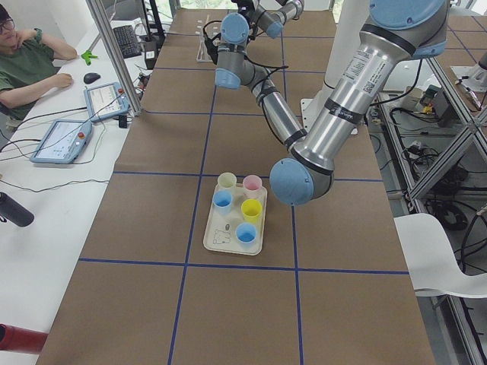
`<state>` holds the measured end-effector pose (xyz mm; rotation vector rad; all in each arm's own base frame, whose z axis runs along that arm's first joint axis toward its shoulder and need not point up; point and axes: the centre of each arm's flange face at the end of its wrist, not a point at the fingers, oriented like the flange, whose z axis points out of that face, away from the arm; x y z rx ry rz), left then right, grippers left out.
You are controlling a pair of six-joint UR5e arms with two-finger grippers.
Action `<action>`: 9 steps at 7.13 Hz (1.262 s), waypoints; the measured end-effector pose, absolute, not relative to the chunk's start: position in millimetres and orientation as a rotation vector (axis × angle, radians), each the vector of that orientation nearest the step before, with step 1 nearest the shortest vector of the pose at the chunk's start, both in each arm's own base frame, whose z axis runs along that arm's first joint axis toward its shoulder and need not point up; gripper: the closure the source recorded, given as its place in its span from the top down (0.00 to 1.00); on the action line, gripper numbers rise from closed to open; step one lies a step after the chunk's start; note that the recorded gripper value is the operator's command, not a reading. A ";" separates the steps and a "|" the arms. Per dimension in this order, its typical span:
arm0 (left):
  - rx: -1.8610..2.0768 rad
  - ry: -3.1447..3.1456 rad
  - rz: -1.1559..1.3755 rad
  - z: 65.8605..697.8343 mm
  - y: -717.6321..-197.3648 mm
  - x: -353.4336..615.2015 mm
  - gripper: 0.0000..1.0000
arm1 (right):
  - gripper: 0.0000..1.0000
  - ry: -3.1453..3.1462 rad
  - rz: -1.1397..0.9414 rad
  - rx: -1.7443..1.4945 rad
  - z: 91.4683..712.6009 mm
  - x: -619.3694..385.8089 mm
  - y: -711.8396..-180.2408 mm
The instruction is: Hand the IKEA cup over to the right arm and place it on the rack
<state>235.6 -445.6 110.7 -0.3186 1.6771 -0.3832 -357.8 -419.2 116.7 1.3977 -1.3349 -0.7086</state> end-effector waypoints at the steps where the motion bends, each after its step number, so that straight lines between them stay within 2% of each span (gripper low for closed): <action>1: -0.321 1.677 -0.381 110.1 -445.3 237.2 0.00 | 0.86 -1.341 -0.713 1.401 113.4 -359.9 -416.8; 9: -0.328 1.679 -0.381 109.5 -439.8 254.6 0.00 | 0.84 -1.362 -0.708 1.430 95.4 -365.0 -410.2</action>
